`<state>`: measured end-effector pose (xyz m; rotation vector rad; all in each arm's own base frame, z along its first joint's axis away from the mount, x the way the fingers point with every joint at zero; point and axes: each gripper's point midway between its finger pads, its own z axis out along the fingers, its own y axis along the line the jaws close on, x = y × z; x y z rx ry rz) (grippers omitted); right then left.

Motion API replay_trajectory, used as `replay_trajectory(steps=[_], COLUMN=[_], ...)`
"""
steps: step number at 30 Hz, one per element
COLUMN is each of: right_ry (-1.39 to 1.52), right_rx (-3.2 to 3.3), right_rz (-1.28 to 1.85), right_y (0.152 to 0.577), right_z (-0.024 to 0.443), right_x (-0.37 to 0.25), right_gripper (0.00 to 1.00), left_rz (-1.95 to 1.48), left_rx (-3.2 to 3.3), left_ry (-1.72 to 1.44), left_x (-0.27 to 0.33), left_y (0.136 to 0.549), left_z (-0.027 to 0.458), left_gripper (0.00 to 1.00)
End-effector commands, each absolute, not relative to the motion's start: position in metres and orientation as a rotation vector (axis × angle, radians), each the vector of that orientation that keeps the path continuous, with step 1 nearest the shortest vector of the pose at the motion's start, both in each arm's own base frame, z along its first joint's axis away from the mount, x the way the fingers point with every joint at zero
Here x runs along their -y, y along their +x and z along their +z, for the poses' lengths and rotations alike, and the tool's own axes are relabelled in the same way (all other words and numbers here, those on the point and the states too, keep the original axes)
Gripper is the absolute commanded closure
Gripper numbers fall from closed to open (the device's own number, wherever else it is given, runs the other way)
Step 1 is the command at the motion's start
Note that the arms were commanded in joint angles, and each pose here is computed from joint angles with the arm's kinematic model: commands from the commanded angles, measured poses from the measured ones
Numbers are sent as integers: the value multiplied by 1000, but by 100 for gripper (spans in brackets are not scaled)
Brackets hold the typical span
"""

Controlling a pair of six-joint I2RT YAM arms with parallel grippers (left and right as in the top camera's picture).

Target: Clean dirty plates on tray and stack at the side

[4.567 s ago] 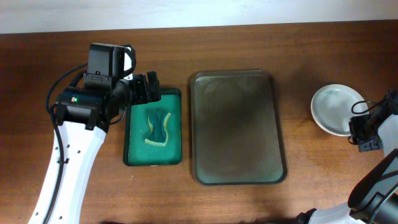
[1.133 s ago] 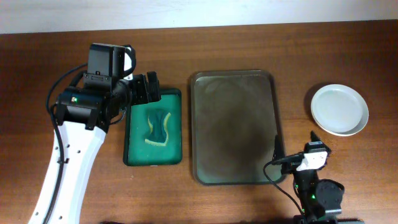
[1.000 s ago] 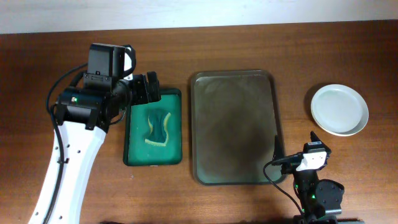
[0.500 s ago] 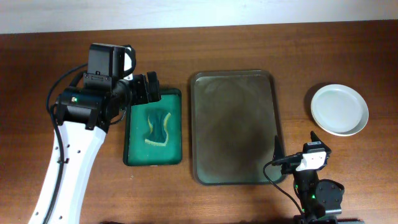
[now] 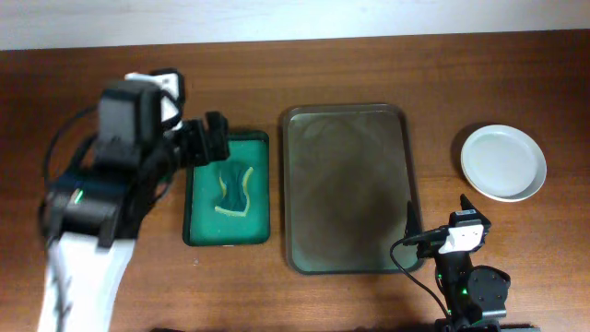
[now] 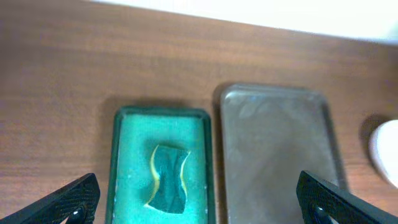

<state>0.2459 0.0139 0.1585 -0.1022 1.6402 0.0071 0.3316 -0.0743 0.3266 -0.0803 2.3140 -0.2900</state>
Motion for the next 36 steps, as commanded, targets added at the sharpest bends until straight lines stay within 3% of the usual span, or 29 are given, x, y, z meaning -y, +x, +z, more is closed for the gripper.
replay_trajectory(steps=[1, 4, 12, 16, 20, 28, 32, 36], right_ry=[-115, -115, -115, -115, -115, -115, -115, -115], right_rx=[-1641, -1641, -1641, -1641, -1641, -1641, -1641, -1641], right_rz=[14, 14, 14, 14, 14, 14, 14, 14], right_y=[246, 246, 246, 246, 246, 246, 246, 246], right_z=[157, 157, 157, 157, 157, 157, 157, 157], right_x=[-16, -16, -16, -16, -16, -16, -16, -16], right_gripper=[2, 2, 2, 2, 2, 2, 2, 2], left_rz=[-254, -123, -125, -311, -425, -401, -394, -356], left_rx=[-2133, -2014, -1967, -1436, -995, -884, -976, -1238], left_ry=[-104, -213, -220, -276, -245, -223, -187, -236], left_x=[57, 19, 8, 10, 8, 1, 8, 8], left_y=[300, 270, 216, 226, 197, 184, 200, 232], left_z=[378, 399, 320, 371, 404, 358, 330, 260], left_gripper=[1, 1, 1, 1, 1, 1, 1, 1])
